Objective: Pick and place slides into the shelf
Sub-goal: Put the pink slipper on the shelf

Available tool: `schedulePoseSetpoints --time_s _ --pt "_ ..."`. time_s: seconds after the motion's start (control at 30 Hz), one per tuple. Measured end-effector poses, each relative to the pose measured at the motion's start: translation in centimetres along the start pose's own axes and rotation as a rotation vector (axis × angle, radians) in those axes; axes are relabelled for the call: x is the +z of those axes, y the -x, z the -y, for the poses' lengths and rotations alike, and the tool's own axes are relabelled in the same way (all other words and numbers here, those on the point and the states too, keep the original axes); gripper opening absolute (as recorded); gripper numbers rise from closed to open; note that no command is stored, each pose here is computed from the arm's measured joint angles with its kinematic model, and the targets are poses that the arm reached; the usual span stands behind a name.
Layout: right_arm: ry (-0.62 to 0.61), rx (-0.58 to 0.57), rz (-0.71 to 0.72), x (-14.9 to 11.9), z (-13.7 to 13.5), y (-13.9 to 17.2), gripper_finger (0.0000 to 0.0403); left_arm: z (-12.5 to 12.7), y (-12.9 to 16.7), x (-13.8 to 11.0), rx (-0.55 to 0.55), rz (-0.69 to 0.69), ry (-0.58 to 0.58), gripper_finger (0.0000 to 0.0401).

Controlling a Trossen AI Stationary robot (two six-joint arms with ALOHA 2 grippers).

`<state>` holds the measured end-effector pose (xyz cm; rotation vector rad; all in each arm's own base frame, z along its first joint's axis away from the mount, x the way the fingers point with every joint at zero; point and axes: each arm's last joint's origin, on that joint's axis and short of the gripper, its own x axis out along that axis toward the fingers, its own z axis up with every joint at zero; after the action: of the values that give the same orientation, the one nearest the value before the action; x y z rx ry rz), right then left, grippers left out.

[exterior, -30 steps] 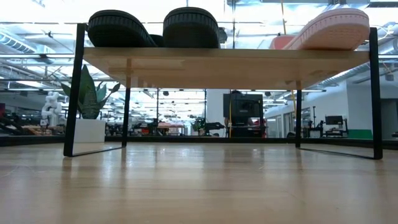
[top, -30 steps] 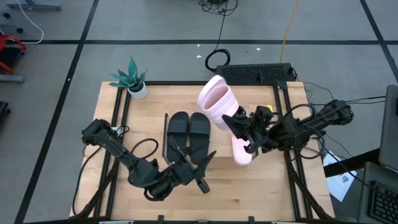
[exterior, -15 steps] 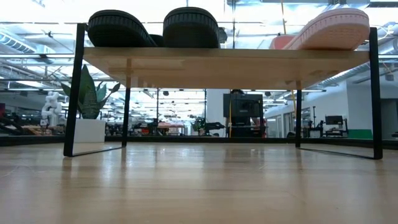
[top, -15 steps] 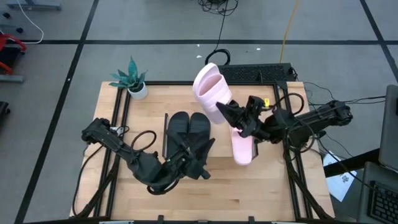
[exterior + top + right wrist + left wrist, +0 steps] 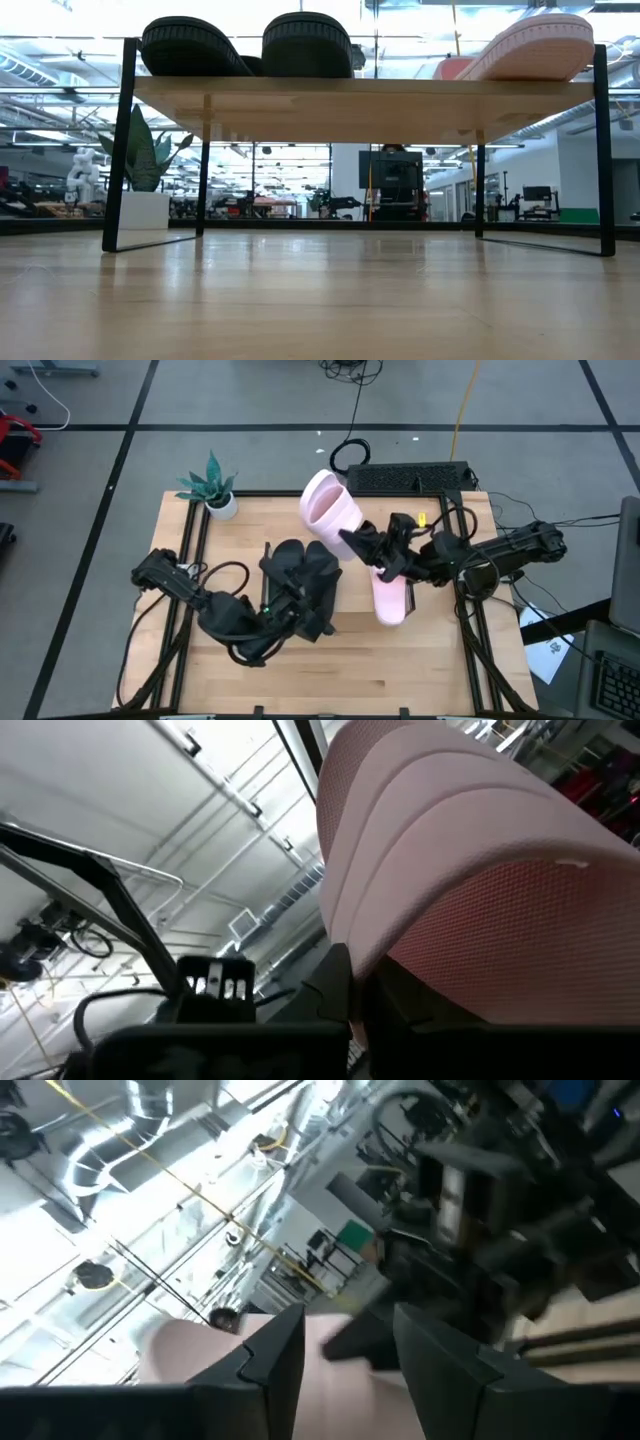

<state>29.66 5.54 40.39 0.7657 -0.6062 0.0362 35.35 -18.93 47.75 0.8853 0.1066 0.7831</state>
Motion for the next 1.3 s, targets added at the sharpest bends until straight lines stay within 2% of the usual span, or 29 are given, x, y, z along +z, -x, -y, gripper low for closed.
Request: schedulePoseSetpoints --time_s 0.2,0.4,0.6,0.77,0.93,1.13,1.3 --pt "0.054 -0.008 -0.030 -0.4 -0.1 0.1 0.0001 -2.2 -0.1 0.8 0.020 0.008 0.051 0.0161" --pt "0.051 -0.001 -0.032 -0.5 -0.3 0.2 0.0001 -3.4 -1.2 0.6 0.053 -0.011 0.125 0.0161" --pt "0.101 0.022 -0.061 -1.2 -1.2 0.6 0.0001 -4.1 -2.4 0.0 0.087 -0.119 0.166 0.0161" --pt "0.162 -0.009 -0.074 -1.6 -1.5 0.9 0.0001 -5.6 -2.5 0.2 0.109 -0.127 0.272 0.0161" --pt "0.206 -0.049 -0.115 -2.0 -1.0 0.9 0.0001 -7.7 -2.1 0.7 0.127 -0.145 0.426 0.0161" --pt "0.255 -0.089 -0.122 -1.7 0.1 0.5 0.0000 -10.1 -0.3 1.7 0.107 -0.195 0.616 0.0161" --pt "0.287 -0.128 -0.143 -1.5 1.1 0.2 0.0000 -11.2 1.3 2.7 0.056 -0.091 0.737 0.0161"
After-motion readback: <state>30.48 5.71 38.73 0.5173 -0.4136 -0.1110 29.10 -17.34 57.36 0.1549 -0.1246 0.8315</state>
